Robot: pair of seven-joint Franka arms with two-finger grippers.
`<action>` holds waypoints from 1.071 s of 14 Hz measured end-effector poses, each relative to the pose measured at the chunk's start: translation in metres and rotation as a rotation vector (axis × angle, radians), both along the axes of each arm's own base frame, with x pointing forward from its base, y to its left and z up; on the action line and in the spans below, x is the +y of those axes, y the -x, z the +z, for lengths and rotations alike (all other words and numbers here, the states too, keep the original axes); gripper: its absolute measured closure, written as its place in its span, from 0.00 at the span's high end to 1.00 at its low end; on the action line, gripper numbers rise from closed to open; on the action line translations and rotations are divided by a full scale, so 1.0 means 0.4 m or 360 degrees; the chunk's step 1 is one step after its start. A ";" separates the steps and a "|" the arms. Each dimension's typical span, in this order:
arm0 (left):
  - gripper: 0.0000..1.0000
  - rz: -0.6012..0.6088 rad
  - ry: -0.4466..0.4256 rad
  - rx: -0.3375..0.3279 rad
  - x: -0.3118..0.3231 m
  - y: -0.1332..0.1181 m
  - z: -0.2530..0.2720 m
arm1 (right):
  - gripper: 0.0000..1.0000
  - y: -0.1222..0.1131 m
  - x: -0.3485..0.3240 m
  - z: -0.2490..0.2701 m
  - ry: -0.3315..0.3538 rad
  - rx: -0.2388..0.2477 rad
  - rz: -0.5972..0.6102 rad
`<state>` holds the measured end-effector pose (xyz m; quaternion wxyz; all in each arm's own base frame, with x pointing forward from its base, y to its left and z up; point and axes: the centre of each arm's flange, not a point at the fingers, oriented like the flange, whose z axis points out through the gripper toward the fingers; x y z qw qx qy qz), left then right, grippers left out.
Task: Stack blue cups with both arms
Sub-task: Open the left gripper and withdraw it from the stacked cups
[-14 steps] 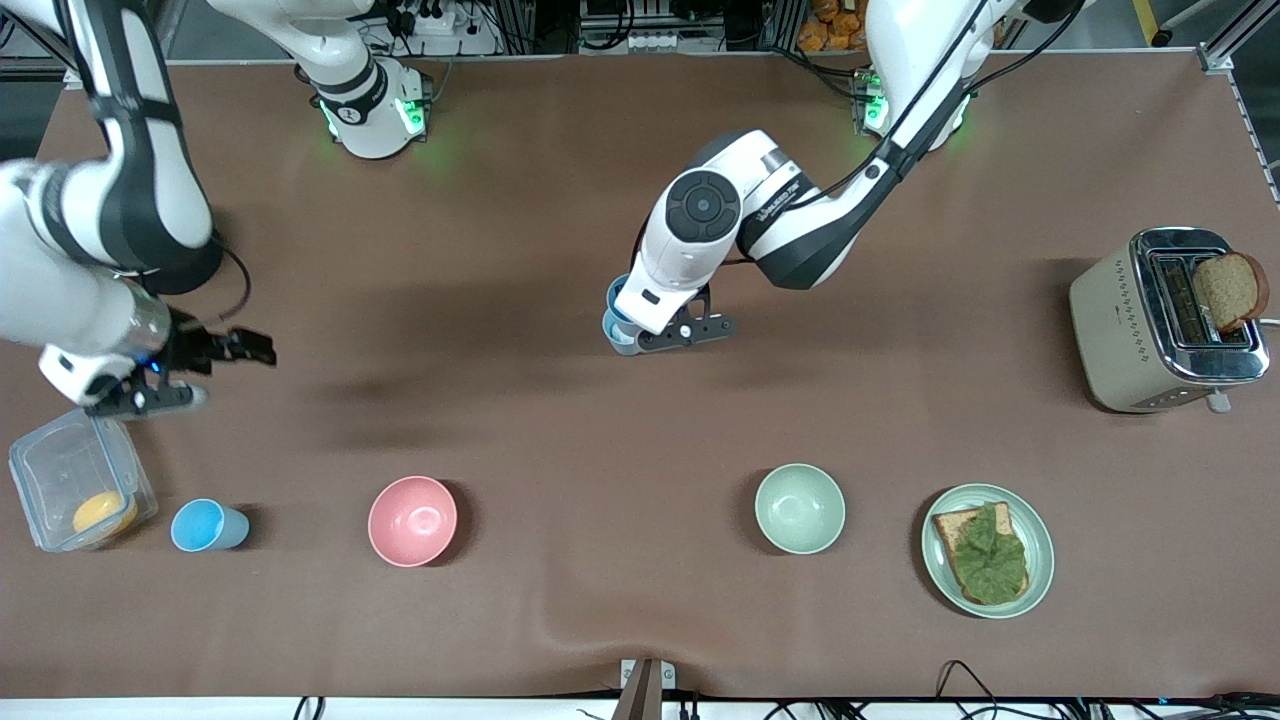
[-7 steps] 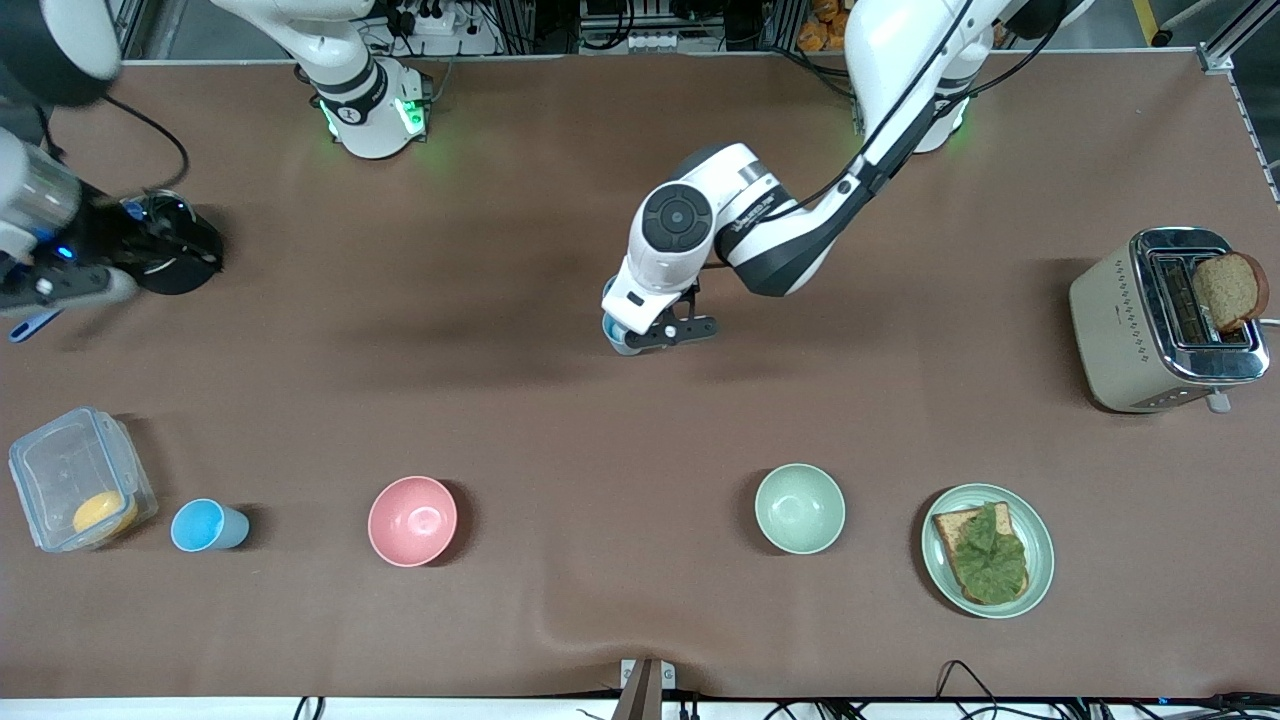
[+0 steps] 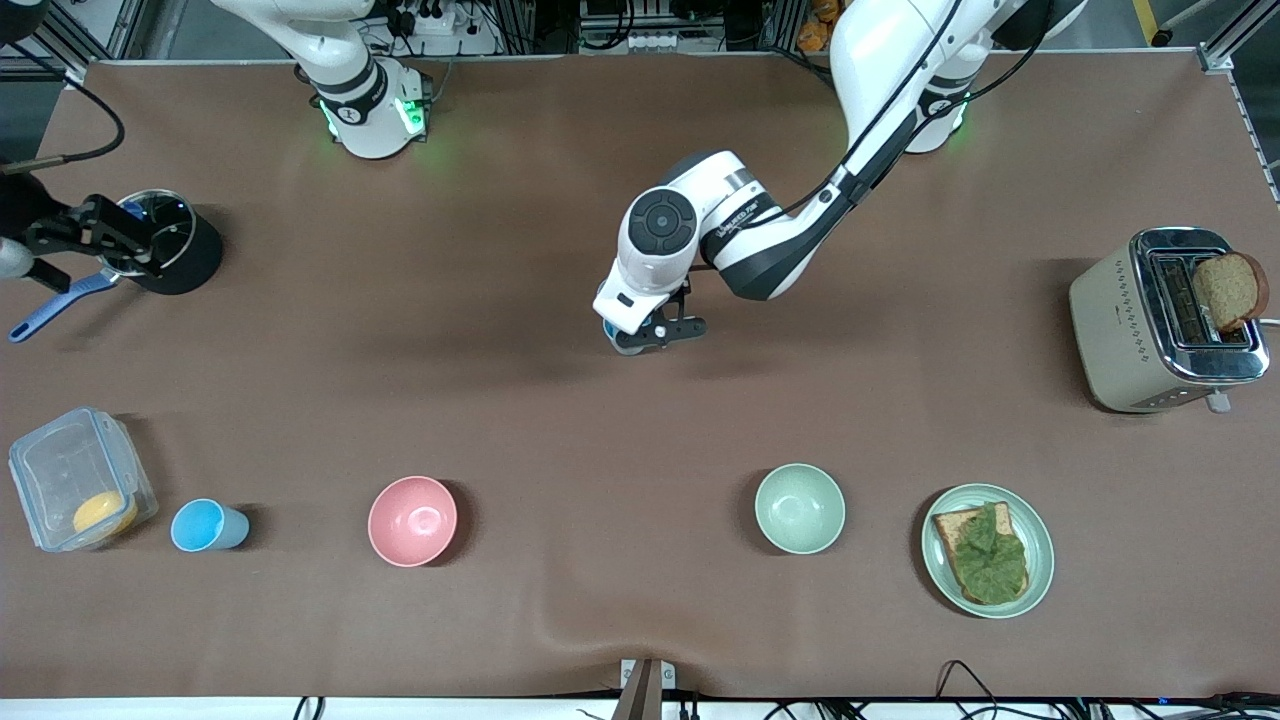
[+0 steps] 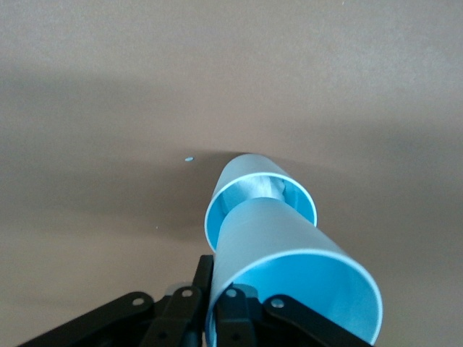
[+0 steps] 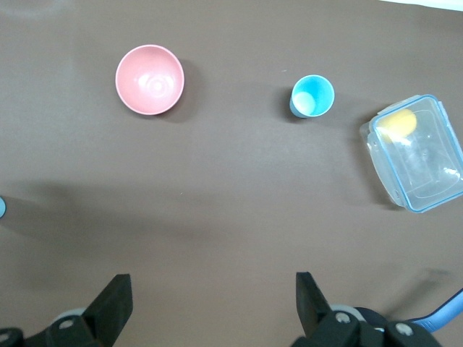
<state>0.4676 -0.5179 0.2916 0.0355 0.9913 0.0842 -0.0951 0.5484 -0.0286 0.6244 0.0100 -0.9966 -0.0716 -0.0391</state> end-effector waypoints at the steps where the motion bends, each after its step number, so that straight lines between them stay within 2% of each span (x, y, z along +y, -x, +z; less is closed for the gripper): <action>1: 0.18 0.0001 -0.0002 -0.0013 0.003 -0.006 -0.001 | 1.00 0.001 -0.024 -0.008 -0.0006 0.0026 -0.0026; 2: 0.30 0.0007 0.0004 -0.0027 0.005 -0.015 0.005 | 1.00 0.003 -0.046 -0.021 -0.0014 0.0068 -0.0051; 4: 0.51 0.0030 0.0041 -0.0090 0.010 -0.047 0.057 | 1.00 -0.003 -0.070 -0.036 -0.0019 0.0084 -0.0076; 6: 0.71 0.0085 0.0058 -0.0208 0.069 -0.114 0.174 | 1.00 -0.012 -0.070 -0.037 -0.0017 0.0063 -0.0075; 7: 0.82 0.0093 0.0036 -0.0260 0.127 -0.155 0.238 | 1.00 -0.013 -0.067 -0.035 -0.0017 0.0060 -0.0072; 9: 0.99 0.0100 -0.0022 -0.0349 0.288 -0.241 0.364 | 1.00 -0.014 -0.061 -0.029 -0.0016 0.0052 -0.0065; 12: 1.00 0.0035 -0.0124 -0.0383 0.581 -0.342 0.501 | 1.00 -0.010 -0.054 -0.032 -0.0019 0.0083 -0.0057; 15: 1.00 -0.0008 -0.0196 -0.0356 0.776 -0.371 0.571 | 1.00 -0.008 -0.040 -0.034 -0.0019 0.0101 -0.0040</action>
